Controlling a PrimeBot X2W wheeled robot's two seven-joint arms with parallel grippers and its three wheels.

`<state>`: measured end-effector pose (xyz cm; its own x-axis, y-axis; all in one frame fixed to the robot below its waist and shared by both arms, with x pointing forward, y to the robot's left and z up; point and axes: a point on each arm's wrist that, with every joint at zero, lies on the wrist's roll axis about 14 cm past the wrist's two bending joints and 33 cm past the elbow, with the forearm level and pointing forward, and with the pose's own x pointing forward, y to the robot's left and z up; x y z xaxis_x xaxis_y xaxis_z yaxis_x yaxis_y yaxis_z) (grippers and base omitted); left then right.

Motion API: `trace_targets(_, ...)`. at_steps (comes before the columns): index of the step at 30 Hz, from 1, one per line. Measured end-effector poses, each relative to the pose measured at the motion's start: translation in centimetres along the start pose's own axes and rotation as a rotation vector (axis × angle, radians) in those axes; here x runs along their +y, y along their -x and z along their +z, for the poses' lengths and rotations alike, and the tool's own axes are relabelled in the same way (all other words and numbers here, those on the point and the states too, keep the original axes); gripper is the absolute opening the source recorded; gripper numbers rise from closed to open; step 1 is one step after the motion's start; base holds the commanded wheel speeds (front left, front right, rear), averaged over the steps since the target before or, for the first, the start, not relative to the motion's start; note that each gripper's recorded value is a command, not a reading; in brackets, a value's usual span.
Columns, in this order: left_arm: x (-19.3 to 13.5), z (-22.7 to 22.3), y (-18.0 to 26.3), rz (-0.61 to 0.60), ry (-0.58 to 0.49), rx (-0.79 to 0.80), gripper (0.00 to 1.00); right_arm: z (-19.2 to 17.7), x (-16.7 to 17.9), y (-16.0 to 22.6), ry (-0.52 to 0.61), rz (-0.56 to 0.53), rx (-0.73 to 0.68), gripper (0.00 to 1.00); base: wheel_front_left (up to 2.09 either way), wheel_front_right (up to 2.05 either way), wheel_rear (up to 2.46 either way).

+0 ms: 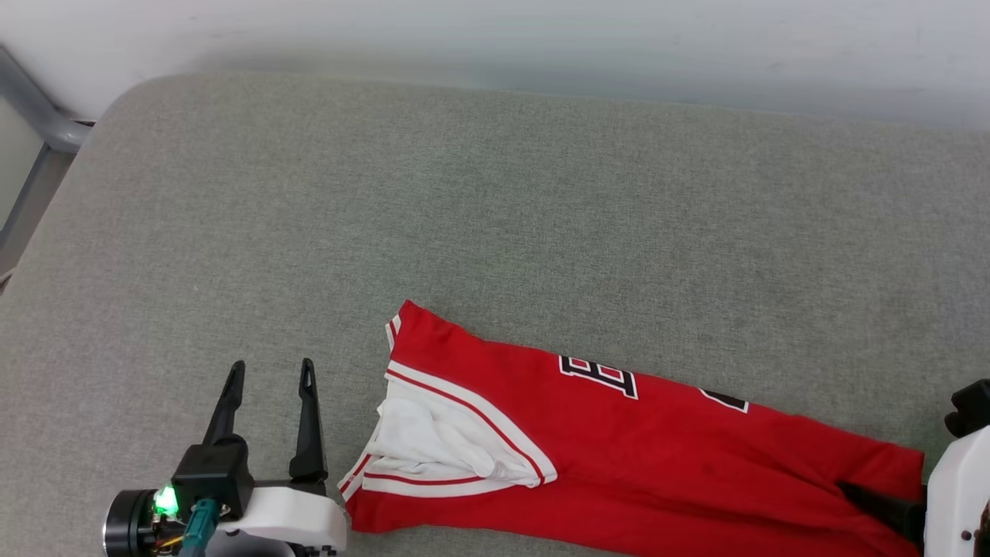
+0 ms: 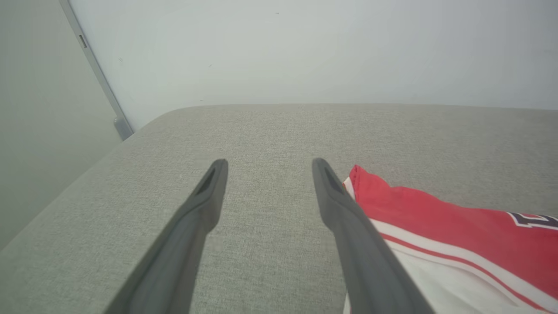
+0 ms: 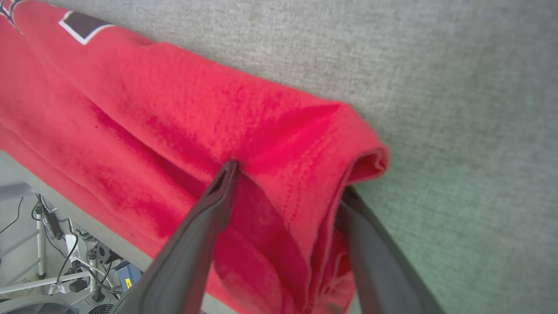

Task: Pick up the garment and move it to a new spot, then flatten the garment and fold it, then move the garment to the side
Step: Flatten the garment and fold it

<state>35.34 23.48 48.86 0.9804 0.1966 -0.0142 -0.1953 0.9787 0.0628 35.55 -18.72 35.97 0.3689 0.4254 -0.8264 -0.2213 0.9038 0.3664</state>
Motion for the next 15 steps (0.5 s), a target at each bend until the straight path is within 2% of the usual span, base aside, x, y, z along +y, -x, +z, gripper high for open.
trace_targets(3,-0.2,-0.3,0.2,-0.002,-0.012,-0.001,1.00,-0.2,0.0,-0.2,0.022,-0.006,0.005,1.00,0.00,0.00,0.00)
trace_targets(4,-0.2,-0.3,0.3,0.004,-0.010,-0.001,1.00,-0.2,-0.1,-0.2,0.031,-0.009,0.005,0.24,0.00,0.00,0.00)
trace_targets(5,-0.2,-0.3,0.3,0.007,-0.007,-0.002,1.00,0.0,-0.1,-0.2,0.037,-0.011,-0.002,0.00,0.00,0.00,0.00)
trace_targets(11,0.0,-0.2,0.8,0.012,-0.013,-0.016,1.00,1.2,-0.2,0.6,0.035,-0.012,-0.080,0.00,0.00,0.00,0.00)
trace_targets(15,-0.2,0.3,0.9,0.000,-0.021,-0.035,1.00,2.1,-1.5,2.0,0.023,-0.048,-0.135,0.00,0.00,0.00,0.00)
